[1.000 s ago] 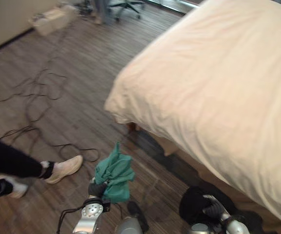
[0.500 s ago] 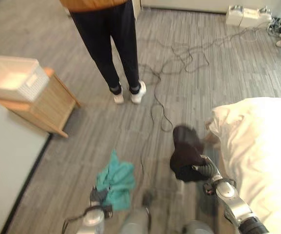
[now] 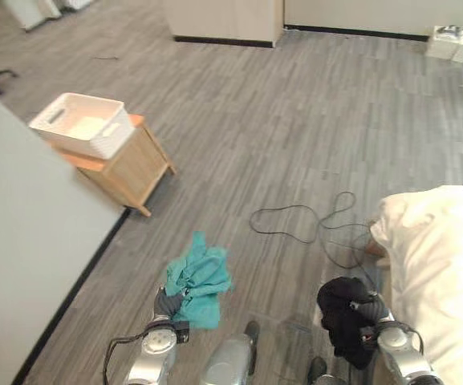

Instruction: Tidy up the quilt and then pick up the clothes from the bed and put them into the laundry hamper.

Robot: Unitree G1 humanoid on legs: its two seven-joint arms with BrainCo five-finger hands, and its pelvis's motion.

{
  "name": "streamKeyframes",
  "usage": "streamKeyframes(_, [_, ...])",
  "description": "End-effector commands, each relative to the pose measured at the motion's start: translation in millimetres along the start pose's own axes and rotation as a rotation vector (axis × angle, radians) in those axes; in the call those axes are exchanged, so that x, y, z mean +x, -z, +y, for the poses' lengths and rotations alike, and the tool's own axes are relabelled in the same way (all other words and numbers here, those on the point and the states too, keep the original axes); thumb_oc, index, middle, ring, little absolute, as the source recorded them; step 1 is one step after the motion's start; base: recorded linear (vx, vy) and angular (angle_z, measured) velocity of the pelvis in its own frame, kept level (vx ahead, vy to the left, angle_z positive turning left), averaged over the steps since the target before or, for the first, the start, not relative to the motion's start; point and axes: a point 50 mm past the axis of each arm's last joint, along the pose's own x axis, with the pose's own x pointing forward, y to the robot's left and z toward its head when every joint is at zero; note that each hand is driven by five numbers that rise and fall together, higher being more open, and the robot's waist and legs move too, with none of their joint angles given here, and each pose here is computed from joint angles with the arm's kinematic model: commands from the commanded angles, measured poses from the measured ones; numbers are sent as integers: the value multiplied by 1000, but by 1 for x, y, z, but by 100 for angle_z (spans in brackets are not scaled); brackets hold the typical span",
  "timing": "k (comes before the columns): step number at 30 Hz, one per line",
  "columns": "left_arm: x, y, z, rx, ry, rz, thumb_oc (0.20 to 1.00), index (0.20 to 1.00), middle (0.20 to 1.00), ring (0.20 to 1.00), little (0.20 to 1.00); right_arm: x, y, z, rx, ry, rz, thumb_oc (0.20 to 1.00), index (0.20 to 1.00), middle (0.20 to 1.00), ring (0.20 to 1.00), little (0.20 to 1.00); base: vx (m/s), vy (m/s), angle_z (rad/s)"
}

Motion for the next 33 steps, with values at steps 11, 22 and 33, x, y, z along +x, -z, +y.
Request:
streamKeyframes(11, [5, -29, 21, 143, 3, -115, 200, 200, 200, 200, 200, 10, -32, 4, 17, -21, -111, 200, 200, 200, 200, 200, 423, 160, -17])
streamKeyframes(22, [15, -58, 17, 244, -1, -211, 200, 200, 200, 200, 200, 10, -71, -2, 39, 30, -263, 200, 200, 200, 200, 200, 507, 63, 50])
streamKeyframes(33, [11, -50, 15, 173, 11, -191, 200, 200, 200, 200, 200, 20, -70, -5, -9, 45, -220, 200, 200, 200, 200, 200, 475, -92, 8])
